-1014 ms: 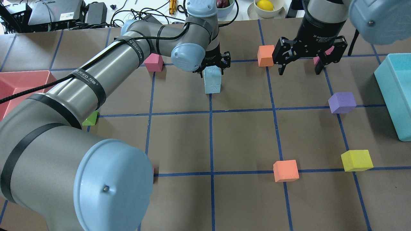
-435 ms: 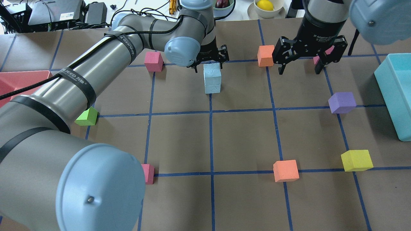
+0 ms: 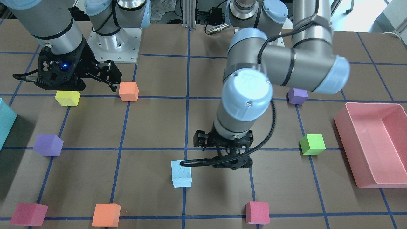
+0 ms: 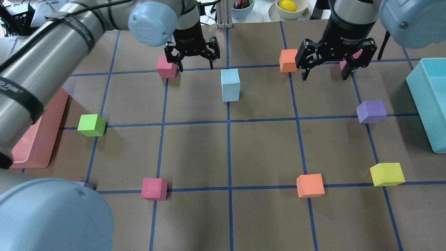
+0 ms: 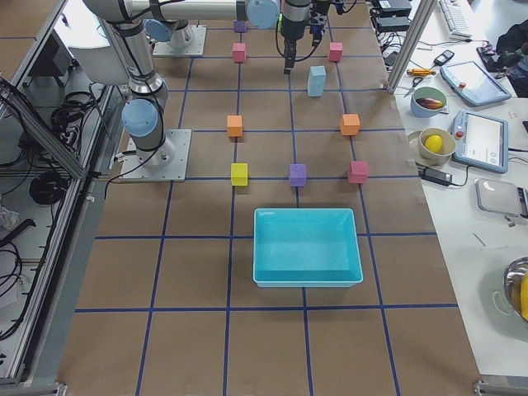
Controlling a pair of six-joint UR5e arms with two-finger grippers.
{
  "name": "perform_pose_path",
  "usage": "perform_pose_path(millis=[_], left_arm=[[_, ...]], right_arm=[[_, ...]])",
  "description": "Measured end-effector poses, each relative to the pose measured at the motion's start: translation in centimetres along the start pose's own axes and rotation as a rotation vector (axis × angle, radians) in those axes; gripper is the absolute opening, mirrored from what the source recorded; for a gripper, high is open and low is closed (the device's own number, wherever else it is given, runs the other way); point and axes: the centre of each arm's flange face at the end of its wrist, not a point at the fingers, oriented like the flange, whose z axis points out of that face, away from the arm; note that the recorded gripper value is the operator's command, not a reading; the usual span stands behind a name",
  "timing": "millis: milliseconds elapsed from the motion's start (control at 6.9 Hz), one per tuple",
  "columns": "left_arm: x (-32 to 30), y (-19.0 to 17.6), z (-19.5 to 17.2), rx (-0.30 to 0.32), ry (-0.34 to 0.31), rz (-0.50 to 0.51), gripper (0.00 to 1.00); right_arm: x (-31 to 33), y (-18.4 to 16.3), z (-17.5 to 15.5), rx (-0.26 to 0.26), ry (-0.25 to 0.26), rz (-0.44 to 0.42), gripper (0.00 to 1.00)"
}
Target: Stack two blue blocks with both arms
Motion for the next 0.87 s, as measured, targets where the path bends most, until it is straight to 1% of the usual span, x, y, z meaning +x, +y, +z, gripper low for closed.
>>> perform_pose_path(millis=[145,290,435,580,870], left_arm=[[-4.1,1.7,-3.6,-0.033,0.012,0.025,1.0],[-7.0,3.8,-7.0,-0.037,0.006,0.041,1.0],[-8.5,6.3,-9.6,-0.017,-0.025,0.048,0.97],[-9.4,8.8,-10.9,0.01,-0.051,0.049,1.0],[-10.1,12.7,-10.6,0.096,-0.068,0.055,1.0]], right_arm=[[0.0,0.0,0.0,0.0,0.0,0.0,1.0],[0.0,0.0,-0.1,0.001,-0.003,0.0,1.0],[0.0,0.1,-0.4,0.005,-0.006,0.0,1.0],[-0.1,0.3,-0.7,0.009,-0.008,-0.001,1.0],[-0.1,0.4,-0.8,0.009,-0.009,-0.003,1.0]])
